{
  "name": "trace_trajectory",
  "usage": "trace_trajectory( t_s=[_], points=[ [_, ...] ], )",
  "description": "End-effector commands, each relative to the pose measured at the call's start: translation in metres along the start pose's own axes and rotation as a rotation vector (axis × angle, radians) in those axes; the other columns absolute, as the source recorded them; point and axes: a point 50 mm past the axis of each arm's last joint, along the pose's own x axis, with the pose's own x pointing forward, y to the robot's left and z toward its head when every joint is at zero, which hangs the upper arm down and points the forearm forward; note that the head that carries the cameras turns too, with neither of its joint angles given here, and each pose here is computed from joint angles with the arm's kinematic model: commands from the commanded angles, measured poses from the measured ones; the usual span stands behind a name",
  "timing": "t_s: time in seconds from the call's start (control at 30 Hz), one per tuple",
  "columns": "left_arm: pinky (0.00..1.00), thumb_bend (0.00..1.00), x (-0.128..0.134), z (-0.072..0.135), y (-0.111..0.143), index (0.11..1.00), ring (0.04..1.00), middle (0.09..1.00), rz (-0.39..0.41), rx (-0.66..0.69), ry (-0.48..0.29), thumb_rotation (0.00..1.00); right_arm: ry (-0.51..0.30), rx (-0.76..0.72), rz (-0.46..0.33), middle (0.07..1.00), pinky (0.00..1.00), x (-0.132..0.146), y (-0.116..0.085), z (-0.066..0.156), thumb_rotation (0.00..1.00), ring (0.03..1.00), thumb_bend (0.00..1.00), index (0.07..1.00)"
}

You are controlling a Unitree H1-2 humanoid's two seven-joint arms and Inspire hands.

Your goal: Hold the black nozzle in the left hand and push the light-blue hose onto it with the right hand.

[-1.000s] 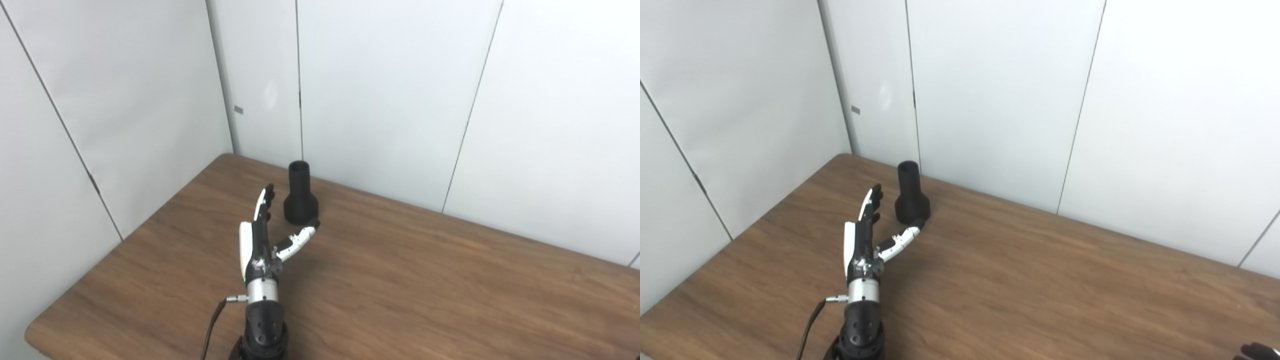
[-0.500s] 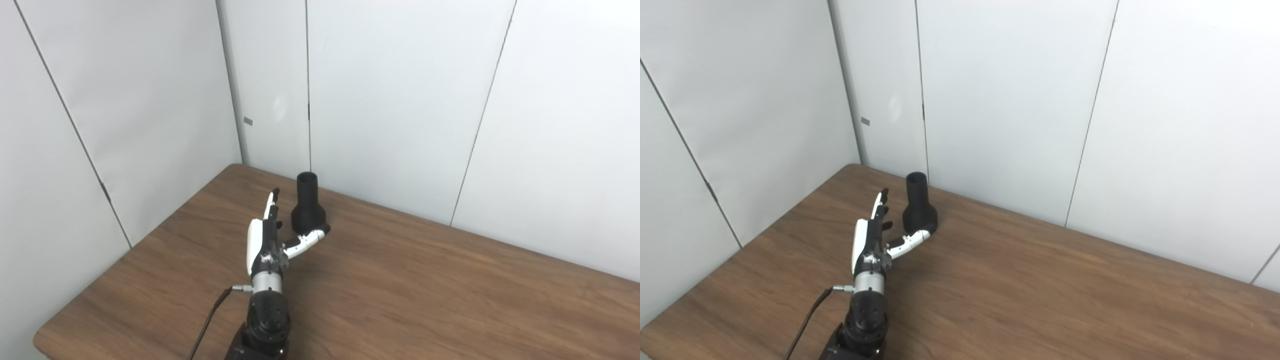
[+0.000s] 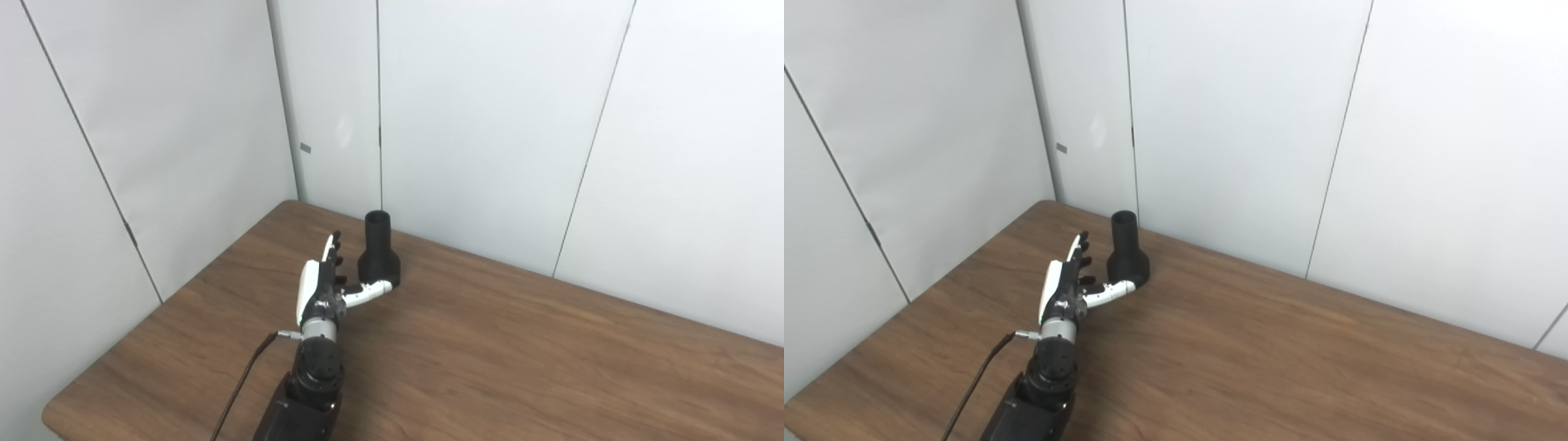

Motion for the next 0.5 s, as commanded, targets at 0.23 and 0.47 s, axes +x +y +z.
trace_trajectory(
  t_s=[0.23,0.47],
  points=[
    [0.85,1.00,0.026,0.006,0.006,1.000,0.947,0.997,-0.030,0.157,0.007,0.25,0.004,-0.013,-0.013,0.598,0.44,-0.003,-0.006,-0.002,0.45,0.566,0.50,0.544],
    [0.80,1.00,0.039,0.001,0.006,1.000,0.938,0.997,-0.122,0.265,0.060,0.27,0.005,-0.018,-0.010,0.583,0.42,-0.004,-0.006,-0.002,0.47,0.549,0.59,0.531]
  ],
)
